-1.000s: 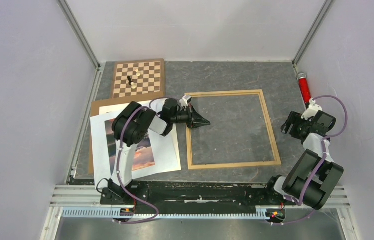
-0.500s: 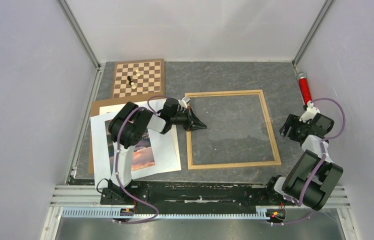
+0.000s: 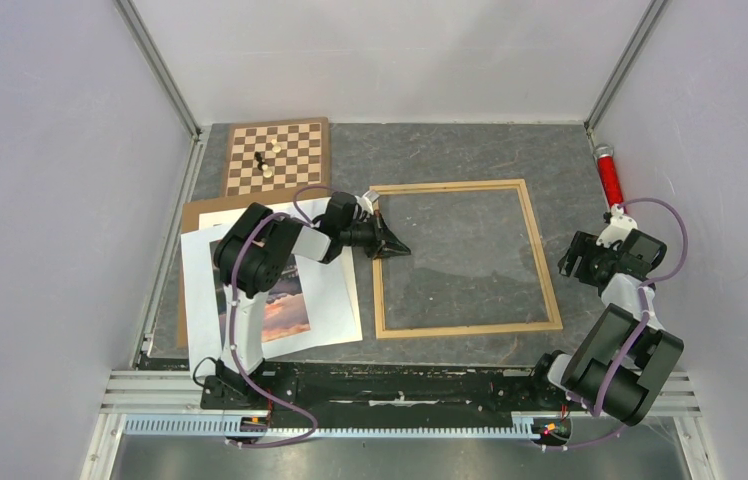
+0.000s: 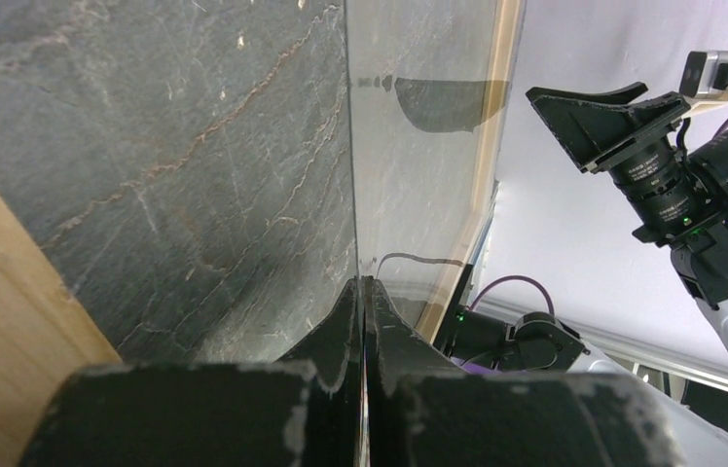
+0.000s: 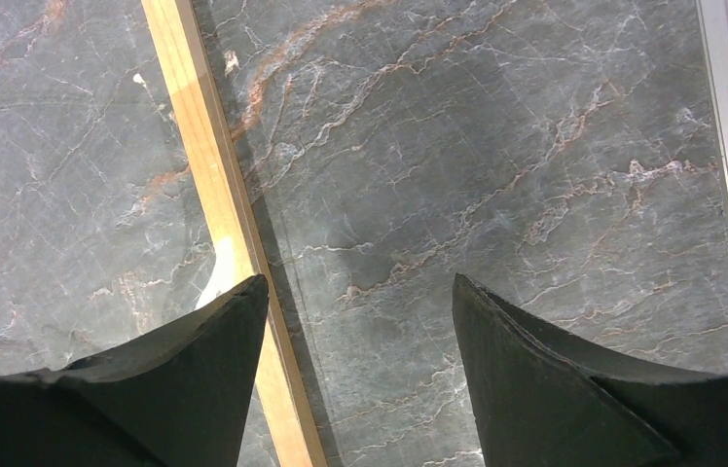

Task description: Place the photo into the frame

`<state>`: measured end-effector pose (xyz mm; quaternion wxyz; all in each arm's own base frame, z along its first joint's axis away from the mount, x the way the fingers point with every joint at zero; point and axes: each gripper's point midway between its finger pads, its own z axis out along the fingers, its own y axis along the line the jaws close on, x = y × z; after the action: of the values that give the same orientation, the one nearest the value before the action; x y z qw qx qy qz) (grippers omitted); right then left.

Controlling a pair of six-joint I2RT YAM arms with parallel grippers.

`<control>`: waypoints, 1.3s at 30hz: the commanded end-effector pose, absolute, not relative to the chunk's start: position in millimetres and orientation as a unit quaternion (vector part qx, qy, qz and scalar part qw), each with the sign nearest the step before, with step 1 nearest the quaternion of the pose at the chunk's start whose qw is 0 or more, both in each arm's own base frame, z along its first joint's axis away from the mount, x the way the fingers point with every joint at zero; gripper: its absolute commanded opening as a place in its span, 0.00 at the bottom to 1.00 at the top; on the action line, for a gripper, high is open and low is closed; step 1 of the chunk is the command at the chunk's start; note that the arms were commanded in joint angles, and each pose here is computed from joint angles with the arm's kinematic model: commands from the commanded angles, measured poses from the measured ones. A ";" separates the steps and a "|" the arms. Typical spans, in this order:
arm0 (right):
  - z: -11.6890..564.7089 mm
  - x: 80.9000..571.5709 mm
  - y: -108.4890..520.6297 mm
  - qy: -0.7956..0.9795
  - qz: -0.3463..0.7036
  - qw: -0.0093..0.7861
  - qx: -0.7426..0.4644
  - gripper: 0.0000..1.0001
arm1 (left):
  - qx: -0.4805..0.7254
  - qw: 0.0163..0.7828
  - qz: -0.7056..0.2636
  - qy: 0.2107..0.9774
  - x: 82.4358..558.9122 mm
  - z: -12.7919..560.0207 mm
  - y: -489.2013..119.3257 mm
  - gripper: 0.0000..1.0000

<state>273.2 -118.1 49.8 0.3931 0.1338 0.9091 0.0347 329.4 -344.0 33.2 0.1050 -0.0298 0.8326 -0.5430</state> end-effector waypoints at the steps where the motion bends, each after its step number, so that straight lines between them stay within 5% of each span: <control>1: 62.1 280.9 -121.3 0.899 0.025 0.421 0.116 0.72 | -0.003 0.169 -0.547 0.820 349.7 62.4 -340.9 0.02; 39: 73.7 291.1 -122.2 0.895 0.036 0.431 0.107 0.71 | -0.066 0.208 -0.526 0.822 372.4 70.1 -319.9 0.02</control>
<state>276.0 -115.0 53.0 0.4012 0.1242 0.9065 0.0428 351.8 -324.3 42.1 0.1581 -0.0546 0.8442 -0.5093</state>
